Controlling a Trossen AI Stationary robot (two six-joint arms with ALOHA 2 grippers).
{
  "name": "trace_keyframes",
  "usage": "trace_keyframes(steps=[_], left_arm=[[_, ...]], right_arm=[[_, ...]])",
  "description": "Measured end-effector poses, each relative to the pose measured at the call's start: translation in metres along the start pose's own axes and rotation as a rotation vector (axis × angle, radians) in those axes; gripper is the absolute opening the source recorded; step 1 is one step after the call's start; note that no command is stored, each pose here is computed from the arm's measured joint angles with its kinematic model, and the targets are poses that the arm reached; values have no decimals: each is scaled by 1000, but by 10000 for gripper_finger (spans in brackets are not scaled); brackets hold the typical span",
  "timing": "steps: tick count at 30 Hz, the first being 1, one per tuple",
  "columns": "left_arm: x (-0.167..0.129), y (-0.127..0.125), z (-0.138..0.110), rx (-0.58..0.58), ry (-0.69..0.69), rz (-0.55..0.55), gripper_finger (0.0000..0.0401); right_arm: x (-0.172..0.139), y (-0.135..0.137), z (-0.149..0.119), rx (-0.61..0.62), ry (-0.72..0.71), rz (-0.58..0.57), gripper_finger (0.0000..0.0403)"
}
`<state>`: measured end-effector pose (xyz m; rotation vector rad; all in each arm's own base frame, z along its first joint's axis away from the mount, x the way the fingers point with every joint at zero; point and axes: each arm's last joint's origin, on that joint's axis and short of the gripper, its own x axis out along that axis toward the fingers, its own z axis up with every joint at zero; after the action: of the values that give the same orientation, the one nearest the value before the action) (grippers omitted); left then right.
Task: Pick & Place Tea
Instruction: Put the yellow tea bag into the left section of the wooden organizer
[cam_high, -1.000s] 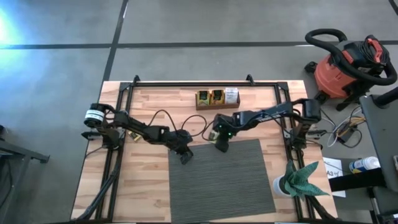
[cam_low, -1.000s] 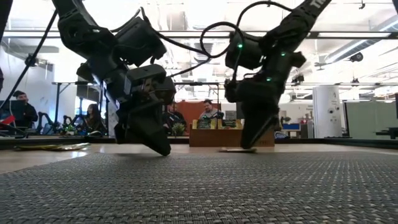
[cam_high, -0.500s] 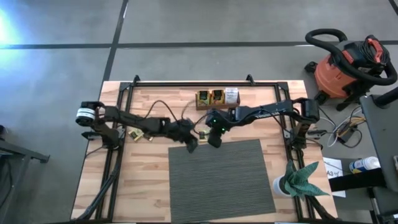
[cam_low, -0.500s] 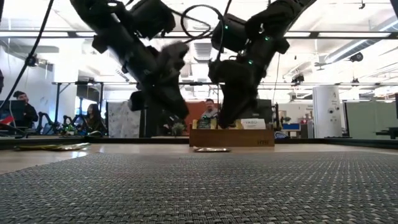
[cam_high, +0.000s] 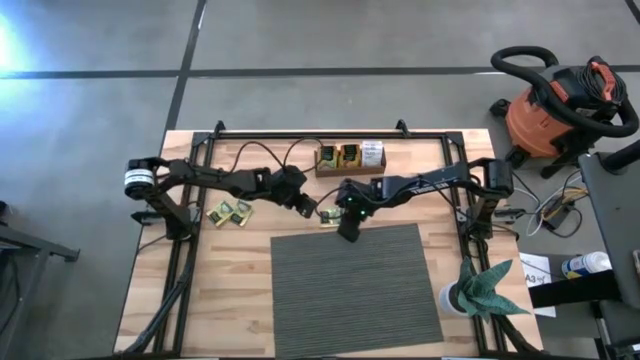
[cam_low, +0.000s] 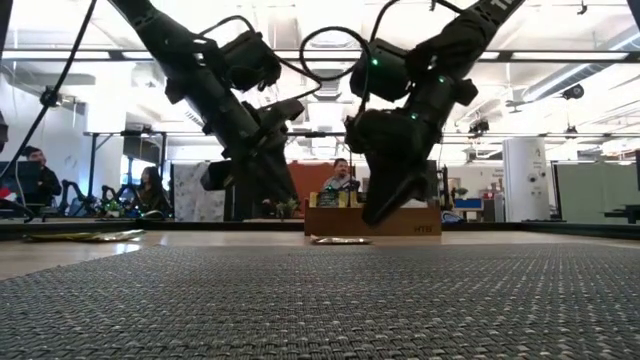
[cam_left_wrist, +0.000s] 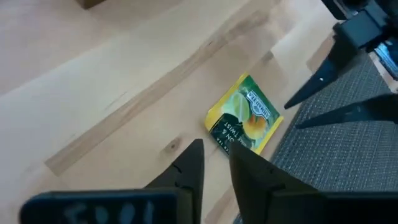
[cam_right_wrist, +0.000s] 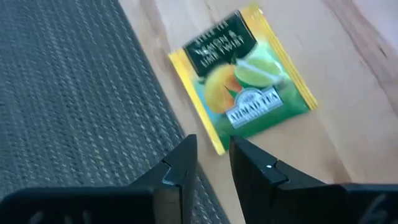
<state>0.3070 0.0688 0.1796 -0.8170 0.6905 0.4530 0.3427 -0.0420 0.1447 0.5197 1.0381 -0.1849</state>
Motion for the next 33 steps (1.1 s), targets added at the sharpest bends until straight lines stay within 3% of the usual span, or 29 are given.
trace_keyframes(steps=[9, 15, 24, 33], left_arm=[[17, 3, -4, -24, 50, -42, 124], [35, 7, -10, -69, 87, -60, 126], [35, 4, -4, -89, 38, -112, 126], [43, 8, -9, -127, 73, -85, 127]], right_arm=[[11, -2, 1, -52, 11, -35, 87], [23, -6, -3, -56, 40, -37, 81], [24, -6, -1, -67, 15, -30, 80], [25, -5, 1, -63, -20, -21, 76]])
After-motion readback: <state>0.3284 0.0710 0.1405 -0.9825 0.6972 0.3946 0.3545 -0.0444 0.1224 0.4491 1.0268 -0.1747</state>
